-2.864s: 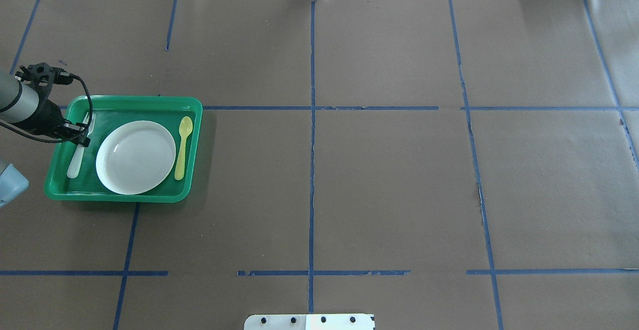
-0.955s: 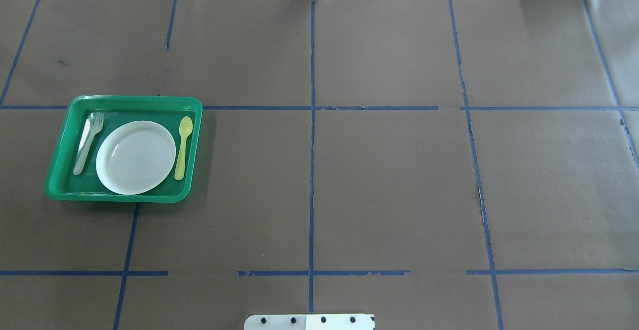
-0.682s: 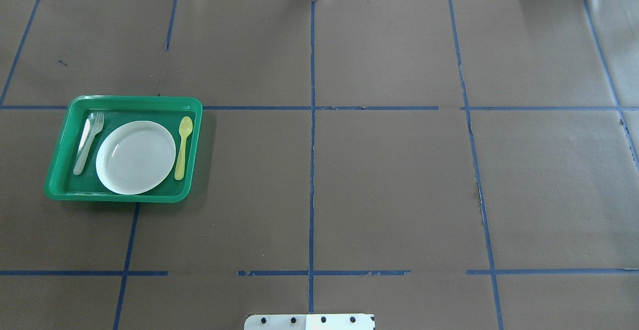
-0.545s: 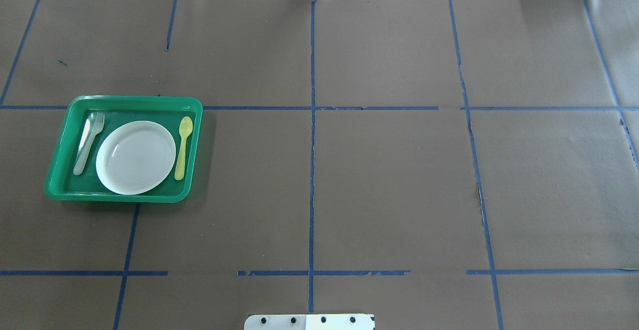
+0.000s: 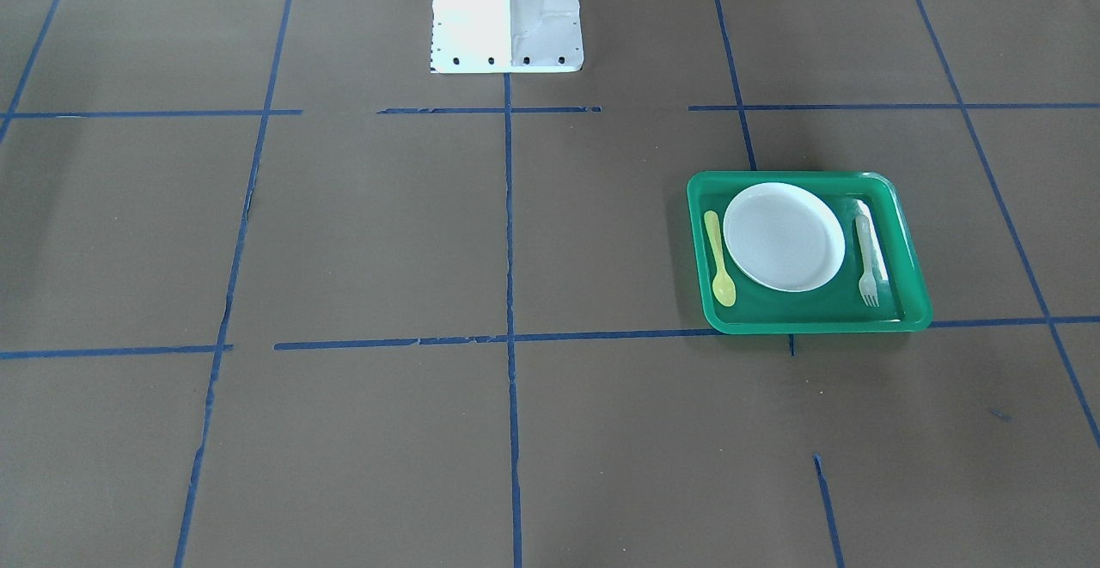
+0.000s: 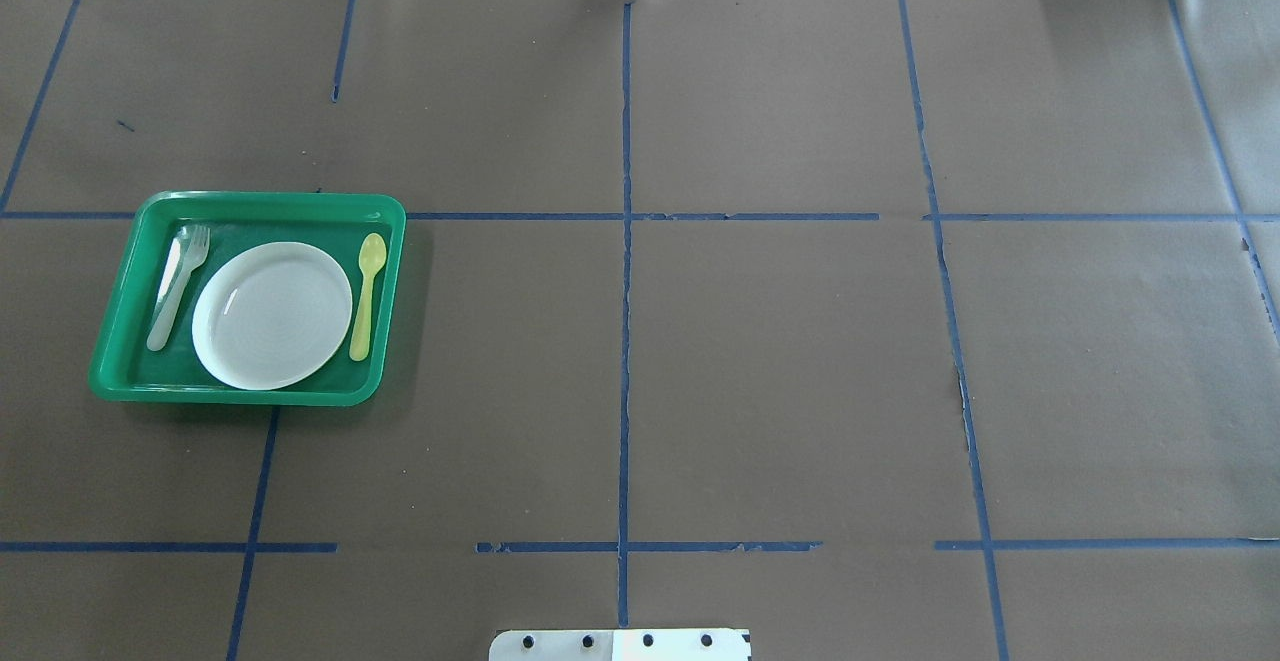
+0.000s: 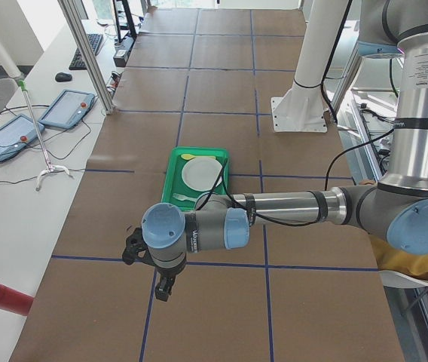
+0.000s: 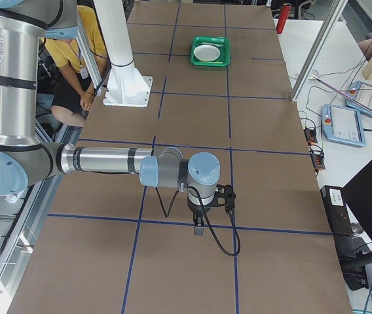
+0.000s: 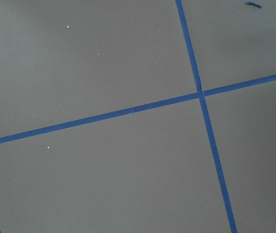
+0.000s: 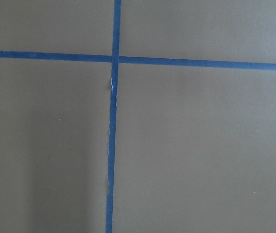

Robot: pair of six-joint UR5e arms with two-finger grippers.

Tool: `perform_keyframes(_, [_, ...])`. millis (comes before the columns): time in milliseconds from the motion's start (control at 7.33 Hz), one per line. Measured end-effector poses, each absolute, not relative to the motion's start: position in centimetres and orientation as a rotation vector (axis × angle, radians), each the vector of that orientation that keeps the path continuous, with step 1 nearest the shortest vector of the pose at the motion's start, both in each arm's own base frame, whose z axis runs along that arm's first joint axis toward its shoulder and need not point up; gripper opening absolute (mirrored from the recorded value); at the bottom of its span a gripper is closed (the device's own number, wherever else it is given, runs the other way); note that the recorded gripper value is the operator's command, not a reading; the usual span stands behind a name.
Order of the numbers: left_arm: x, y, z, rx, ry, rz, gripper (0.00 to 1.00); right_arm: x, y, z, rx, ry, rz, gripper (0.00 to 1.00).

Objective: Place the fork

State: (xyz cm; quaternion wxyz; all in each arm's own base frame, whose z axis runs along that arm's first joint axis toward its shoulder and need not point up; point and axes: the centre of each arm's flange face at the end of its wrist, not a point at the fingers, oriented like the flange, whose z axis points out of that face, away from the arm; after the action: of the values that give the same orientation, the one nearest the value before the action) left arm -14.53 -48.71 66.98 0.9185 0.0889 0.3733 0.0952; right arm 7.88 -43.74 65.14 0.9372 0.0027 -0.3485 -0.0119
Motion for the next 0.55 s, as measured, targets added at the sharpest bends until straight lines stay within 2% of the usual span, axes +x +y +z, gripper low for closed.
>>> perform_keyframes(545, [-14.28, -47.87, 65.35, 0.166, 0.771, 0.192, 1.0, 7.88, -43.74, 65.14, 0.005, -0.712, -0.024, 1.0])
